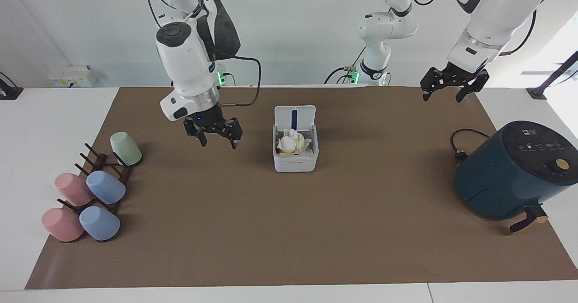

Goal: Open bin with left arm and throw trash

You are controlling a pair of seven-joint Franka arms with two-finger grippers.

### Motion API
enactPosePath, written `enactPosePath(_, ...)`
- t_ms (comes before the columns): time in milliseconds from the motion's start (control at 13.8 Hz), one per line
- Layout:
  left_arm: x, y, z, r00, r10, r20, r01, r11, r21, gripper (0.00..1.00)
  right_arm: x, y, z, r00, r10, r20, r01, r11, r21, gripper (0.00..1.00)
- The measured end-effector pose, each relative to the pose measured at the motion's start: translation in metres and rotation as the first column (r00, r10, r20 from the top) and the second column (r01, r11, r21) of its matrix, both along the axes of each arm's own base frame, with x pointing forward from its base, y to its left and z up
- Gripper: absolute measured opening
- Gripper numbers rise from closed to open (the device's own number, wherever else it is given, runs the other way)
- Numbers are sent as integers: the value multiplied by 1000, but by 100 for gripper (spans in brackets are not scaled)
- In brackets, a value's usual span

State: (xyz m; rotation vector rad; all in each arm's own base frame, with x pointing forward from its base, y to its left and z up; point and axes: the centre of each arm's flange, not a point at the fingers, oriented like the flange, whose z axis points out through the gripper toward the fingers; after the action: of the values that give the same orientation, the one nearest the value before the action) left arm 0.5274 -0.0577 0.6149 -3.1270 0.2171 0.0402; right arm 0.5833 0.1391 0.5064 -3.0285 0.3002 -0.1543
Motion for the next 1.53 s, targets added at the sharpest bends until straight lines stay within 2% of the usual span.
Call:
enactPosePath(654, 0, 0, 0, 1000, 1, -1, -1, 1000, 0, 100, -18, -92, 49, 996, 65, -62, -69, 996, -64, 100)
enactPosePath(944, 0, -1, 0, 1000, -1, -1, 1, 1000, 0, 100, -27, -109, 68, 993, 83, -79, -89, 993, -78, 100)
enactPosePath(1525, 0, -1, 0, 1000, -2, -1, 2, 1000, 0, 100, -43, -119, 91, 985, 81, -154, -94, 992, -80, 100)
